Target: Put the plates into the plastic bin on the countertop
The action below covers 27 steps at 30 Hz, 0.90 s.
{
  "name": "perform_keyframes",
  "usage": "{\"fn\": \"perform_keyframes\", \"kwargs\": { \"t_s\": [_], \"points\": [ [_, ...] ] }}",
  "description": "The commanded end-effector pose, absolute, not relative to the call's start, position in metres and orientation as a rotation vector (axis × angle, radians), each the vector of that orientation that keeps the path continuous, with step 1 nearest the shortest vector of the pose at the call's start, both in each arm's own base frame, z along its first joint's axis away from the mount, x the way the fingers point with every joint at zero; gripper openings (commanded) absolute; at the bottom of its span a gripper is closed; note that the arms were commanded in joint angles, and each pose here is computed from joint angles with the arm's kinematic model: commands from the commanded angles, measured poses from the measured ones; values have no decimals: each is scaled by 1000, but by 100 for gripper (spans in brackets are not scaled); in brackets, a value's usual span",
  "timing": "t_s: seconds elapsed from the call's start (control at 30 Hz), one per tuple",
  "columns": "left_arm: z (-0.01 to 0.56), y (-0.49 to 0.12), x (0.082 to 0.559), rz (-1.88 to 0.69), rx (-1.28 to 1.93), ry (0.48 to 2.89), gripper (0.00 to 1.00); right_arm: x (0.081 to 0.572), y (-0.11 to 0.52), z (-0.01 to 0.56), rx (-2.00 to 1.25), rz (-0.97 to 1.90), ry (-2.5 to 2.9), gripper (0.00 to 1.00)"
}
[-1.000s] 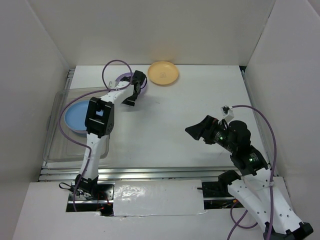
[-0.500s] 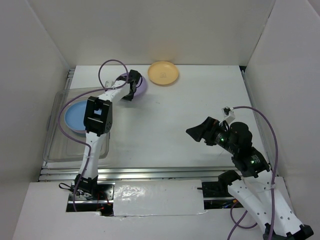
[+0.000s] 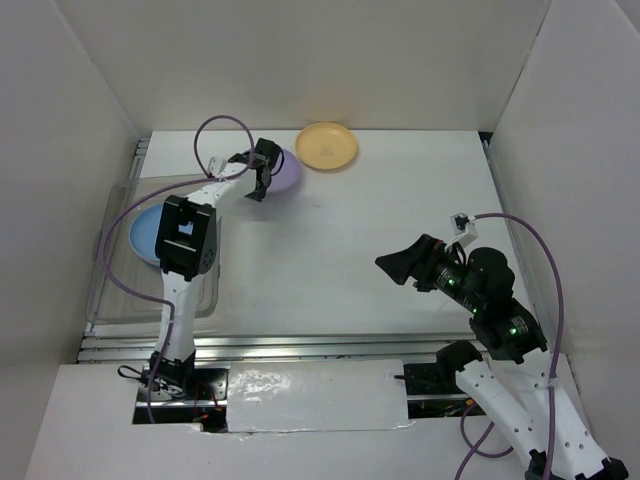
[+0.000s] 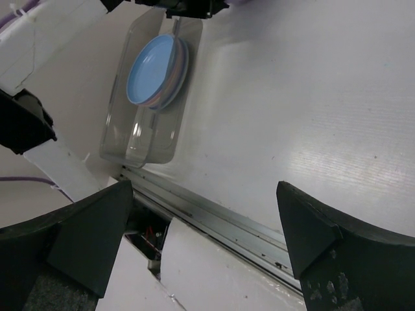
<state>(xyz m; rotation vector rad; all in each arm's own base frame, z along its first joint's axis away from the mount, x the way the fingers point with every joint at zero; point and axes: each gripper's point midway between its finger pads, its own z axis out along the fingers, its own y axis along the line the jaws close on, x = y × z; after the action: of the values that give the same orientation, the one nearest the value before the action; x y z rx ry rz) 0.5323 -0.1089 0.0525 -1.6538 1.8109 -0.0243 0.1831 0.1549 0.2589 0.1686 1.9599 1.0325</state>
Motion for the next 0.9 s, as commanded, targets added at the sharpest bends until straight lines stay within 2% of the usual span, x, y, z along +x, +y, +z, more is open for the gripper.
{"fn": "perform_keyframes", "kwargs": {
  "t_s": [0.0, 0.17, 0.3, 0.4, 0.43, 0.53, 0.57, 0.73, 0.87],
  "points": [
    [145, -131, 542, -186, -1466, 1769, 0, 175, 152, 285, 147, 1054, 1894, 100],
    [232, -164, 542, -396, -1169, 1781, 0, 172, 153, 293, 147, 1073, 1887, 100],
    [282, -130, 522, -361, -1094, 1771, 0, 168, 153, 298, 146, 1088, 1879, 100],
    [281, -87, 503, -305, -1061, 1886, 0, 167, 147, 301, 150, 1047, 1873, 100],
    [265, -79, 489, -279, -1038, 1985, 0, 169, 148, 302, 142, 1042, 1875, 100],
    [250, -29, 461, -195, -1089, 2042, 0, 172, 151, 303, 119, 1041, 1891, 100],
    [222, -22, 445, -188, -1111, 2118, 0, 177, 154, 299, 111, 1038, 1915, 100],
    [178, 43, 388, -114, -1251, 2161, 0, 187, 162, 292, 116, 1048, 1947, 100],
    [178, 83, 360, -126, -1328, 2078, 0, 191, 163, 287, 129, 1046, 1961, 100]
  ]
}}
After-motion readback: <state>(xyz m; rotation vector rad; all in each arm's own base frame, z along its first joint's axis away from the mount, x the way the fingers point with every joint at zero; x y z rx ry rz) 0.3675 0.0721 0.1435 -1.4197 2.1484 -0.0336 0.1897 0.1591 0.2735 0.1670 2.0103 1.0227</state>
